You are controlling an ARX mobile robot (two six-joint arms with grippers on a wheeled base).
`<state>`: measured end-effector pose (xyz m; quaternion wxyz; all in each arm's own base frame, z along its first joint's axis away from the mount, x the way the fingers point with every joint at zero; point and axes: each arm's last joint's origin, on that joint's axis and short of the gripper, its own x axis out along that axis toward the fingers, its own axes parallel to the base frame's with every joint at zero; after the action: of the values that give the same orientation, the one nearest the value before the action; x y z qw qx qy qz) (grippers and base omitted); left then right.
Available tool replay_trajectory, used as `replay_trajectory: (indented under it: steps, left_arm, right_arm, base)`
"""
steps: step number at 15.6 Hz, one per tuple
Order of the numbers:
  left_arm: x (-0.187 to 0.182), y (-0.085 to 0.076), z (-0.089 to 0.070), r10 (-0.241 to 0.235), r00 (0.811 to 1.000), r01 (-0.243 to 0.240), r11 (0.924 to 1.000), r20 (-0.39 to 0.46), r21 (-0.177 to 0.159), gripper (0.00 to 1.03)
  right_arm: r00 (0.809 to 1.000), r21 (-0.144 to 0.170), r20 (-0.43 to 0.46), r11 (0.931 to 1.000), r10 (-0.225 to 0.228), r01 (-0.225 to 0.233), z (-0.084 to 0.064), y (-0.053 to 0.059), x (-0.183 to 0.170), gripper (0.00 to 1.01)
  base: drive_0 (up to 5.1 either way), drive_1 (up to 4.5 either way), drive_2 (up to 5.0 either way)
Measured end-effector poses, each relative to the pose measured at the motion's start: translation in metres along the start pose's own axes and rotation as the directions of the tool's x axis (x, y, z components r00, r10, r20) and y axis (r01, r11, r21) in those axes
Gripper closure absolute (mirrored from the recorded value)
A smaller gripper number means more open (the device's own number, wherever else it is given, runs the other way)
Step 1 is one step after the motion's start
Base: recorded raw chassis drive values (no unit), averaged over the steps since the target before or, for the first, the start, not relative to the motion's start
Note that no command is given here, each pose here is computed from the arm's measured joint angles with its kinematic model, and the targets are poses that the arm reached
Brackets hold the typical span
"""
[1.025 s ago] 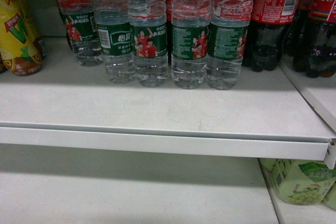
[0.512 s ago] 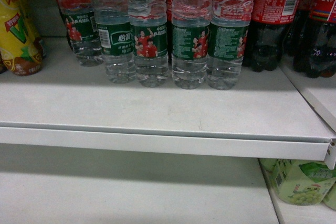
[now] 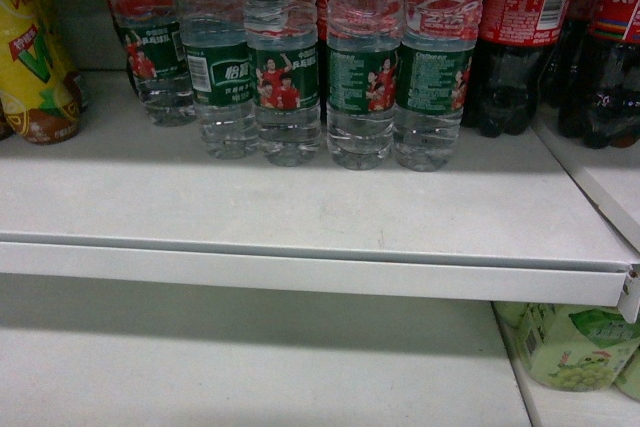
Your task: Move water from second to third shelf
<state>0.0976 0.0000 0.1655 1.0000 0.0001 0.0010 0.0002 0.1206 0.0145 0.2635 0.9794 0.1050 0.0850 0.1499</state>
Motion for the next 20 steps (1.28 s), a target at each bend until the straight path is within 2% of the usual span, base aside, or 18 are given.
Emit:
replay_trajectory:
  steps: [20]
  left_arm:
    - [0.0,0.0,0.0001,-0.001,1.0,0.001,1.0,0.001,0.0,0.05]
  right_arm:
    - [1.0,-0.001,0.012,1.0,0.004,-0.004,0.0026,0.0007,-0.0006,0.59]
  base:
    - [0.0,0.0,0.0]
